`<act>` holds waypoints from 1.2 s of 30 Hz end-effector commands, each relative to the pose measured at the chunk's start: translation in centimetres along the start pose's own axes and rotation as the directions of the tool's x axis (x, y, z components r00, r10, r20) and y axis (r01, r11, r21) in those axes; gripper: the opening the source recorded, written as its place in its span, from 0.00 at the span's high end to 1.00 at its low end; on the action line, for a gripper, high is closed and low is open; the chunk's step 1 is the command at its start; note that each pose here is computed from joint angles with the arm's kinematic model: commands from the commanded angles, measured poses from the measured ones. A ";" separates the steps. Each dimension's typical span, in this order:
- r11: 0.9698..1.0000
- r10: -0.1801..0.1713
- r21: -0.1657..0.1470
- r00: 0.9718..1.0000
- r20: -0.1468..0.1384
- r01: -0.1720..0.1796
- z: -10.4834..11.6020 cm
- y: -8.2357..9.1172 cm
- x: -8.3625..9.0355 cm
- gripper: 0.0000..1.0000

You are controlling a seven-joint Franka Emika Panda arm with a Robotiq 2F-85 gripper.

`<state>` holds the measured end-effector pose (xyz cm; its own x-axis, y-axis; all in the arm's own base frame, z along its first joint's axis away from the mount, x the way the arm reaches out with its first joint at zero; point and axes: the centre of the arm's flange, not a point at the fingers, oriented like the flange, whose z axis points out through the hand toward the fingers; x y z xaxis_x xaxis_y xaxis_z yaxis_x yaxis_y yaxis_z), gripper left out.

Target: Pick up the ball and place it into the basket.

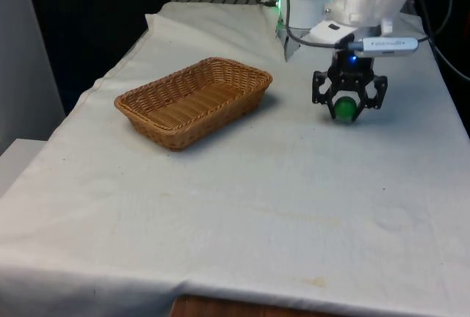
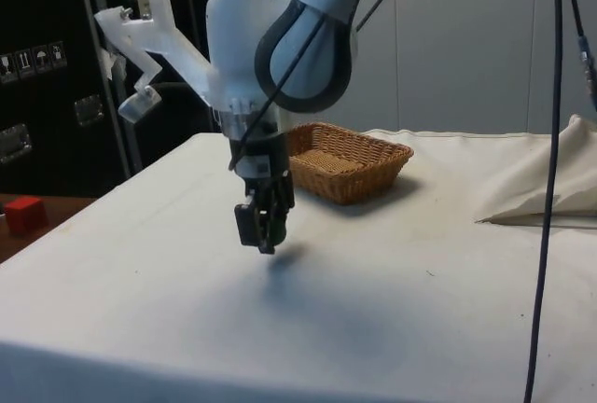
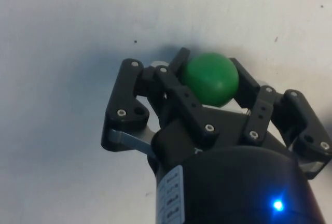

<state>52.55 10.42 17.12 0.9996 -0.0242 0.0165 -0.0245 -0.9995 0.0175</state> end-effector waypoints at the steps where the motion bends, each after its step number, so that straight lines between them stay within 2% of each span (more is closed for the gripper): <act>1: 1.000 -0.004 -0.001 1.000 0.002 0.004 -1.1 0.1 -0.3 1.00; 12: 1.000 -0.028 0.009 1.000 -0.002 0.028 -5.3 0.8 -0.4 1.00; 15: 0.999 -0.029 0.013 1.000 -0.001 0.029 -5.7 0.8 -0.2 1.00; 19: 0.999 -0.043 0.014 0.999 -0.005 0.043 -7.6 1.7 -0.3 1.00; 23: 0.999 -0.050 0.014 0.999 -0.006 0.050 -8.8 2.6 -0.2 1.00; 24: 0.999 -0.045 0.021 0.999 -0.005 0.045 -8.4 2.2 -0.2 1.00; 28: 0.998 -0.056 0.019 0.998 -0.012 0.056 -10.5 4.0 0.0 1.00; 32: 0.998 -0.061 0.022 0.998 -0.015 0.061 -11.6 5.0 0.3 1.00; 33: 0.998 -0.060 0.028 0.998 -0.018 0.060 -11.4 4.8 0.2 1.00; 36: 0.997 -0.069 0.019 0.997 -0.017 0.069 -12.3 6.0 0.5 1.00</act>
<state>52.69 4.78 29.42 0.9984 0.0420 0.0370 0.0423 -0.9991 -0.0084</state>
